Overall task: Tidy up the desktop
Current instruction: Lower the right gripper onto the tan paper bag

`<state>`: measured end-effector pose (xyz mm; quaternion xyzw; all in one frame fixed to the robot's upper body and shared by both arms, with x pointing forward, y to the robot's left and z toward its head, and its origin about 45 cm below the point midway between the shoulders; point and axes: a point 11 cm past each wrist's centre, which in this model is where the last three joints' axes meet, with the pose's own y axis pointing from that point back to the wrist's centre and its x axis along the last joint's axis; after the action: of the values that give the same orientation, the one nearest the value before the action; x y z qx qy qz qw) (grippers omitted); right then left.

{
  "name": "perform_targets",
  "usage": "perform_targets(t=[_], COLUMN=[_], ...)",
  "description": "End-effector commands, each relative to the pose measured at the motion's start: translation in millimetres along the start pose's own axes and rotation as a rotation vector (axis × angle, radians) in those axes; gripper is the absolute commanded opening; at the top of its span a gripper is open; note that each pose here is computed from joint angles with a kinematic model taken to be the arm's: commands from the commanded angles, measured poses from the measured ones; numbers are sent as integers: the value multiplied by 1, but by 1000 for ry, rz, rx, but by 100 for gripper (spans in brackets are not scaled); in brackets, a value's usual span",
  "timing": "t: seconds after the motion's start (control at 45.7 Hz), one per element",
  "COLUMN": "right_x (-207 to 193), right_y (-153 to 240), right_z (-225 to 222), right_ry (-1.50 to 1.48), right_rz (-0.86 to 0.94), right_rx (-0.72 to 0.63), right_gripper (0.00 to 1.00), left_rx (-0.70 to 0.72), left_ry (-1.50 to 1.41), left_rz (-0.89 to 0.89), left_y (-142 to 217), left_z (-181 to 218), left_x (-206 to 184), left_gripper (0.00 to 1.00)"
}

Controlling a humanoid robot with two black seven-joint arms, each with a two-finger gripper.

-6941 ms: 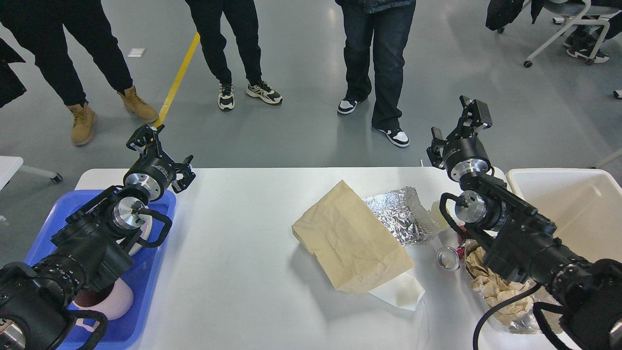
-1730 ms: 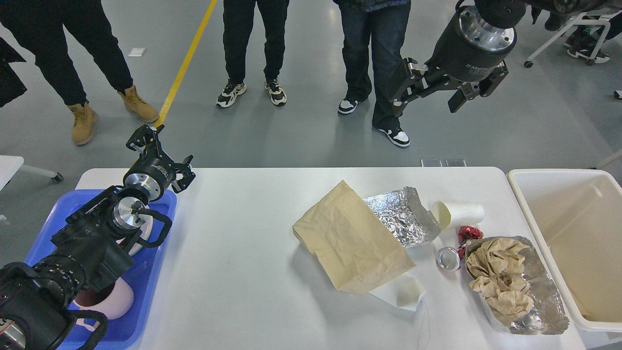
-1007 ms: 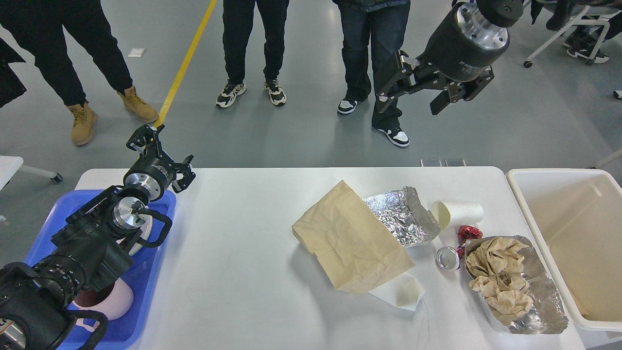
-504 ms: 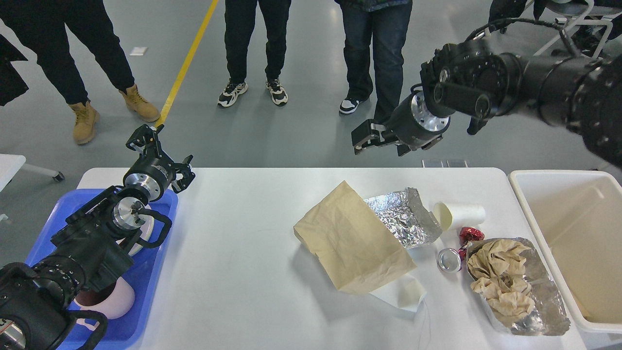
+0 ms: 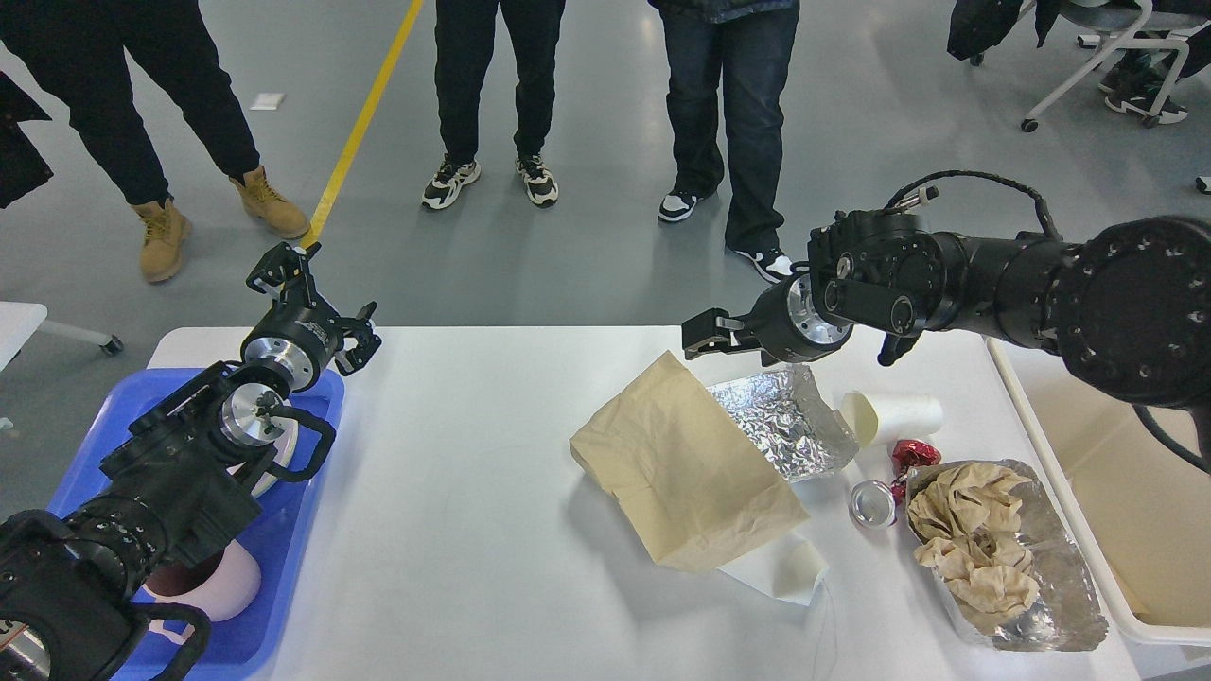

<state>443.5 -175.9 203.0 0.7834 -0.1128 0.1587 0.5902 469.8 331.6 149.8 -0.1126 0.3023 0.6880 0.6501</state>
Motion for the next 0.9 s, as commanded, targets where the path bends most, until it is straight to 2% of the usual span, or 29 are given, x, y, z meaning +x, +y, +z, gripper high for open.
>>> perform_targets(t=[0.0,0.131,0.307,0.482,0.876], right_x=[-6,-20,-48,-46,-57], right_y=[6,4,-25,-39,-46], right_z=[-5,-10,-14,1,7], right_ry=[-6,2,55,84,67], right_rz=[-97,-165,-224,-182,-203], right_rx=[4,3,-18,-69,-68], right_gripper=[100,100,100,100,100], left_rx=[0,1,0,1,1], left_ry=[2,-1,-1,-1,-1], left_rz=[1,1,0,1,1], left_y=[0,0,0,0,0], left_z=[0,-1,0,-1,-1], left_x=[1,1,0,1,1], left_gripper=[97,97,97,97,97])
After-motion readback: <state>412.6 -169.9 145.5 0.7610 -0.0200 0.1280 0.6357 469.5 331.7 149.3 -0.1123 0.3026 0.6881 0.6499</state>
